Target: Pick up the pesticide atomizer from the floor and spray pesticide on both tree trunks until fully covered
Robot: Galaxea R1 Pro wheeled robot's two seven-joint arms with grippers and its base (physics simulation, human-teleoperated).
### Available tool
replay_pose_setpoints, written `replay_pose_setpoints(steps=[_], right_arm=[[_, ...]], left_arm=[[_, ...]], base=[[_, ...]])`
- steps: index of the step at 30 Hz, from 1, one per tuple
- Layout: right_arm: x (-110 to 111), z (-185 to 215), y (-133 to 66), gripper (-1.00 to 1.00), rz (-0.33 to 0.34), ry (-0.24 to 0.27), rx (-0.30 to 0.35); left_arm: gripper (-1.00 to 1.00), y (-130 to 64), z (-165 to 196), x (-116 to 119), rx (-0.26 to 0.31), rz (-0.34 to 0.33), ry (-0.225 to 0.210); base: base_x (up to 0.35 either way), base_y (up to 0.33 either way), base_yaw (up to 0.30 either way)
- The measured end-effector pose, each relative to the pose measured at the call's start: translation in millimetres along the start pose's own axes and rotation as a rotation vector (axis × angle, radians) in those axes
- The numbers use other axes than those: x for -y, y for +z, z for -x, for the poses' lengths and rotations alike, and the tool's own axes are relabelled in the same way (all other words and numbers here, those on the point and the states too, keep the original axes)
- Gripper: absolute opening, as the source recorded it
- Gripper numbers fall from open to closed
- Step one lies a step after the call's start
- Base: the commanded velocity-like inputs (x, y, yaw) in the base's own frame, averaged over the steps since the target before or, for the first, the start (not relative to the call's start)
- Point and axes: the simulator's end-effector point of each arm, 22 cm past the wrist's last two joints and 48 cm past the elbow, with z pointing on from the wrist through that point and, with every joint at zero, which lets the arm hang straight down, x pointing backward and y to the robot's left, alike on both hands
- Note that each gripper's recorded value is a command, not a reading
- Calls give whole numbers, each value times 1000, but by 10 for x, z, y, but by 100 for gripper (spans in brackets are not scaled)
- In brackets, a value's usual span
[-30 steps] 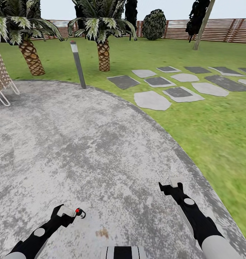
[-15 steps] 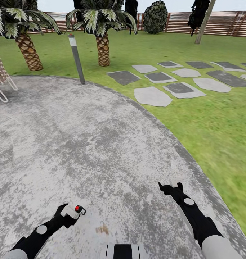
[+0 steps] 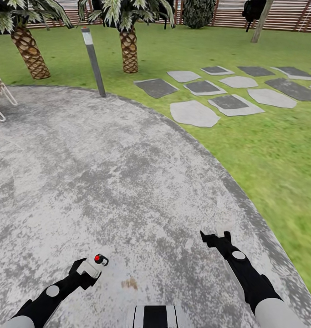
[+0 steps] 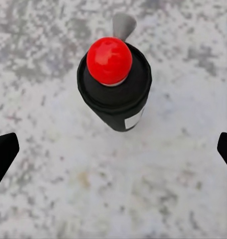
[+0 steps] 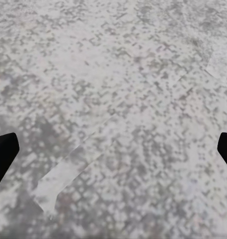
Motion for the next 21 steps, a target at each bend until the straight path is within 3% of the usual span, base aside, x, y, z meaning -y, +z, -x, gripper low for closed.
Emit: replay_pose_setpoints(steps=[21], right_arm=[[-22,-161,53,100,4,1,-26]], left_arm=[[100,32,-170,76,-27,-13,-6]], base=[[0,0,0]])
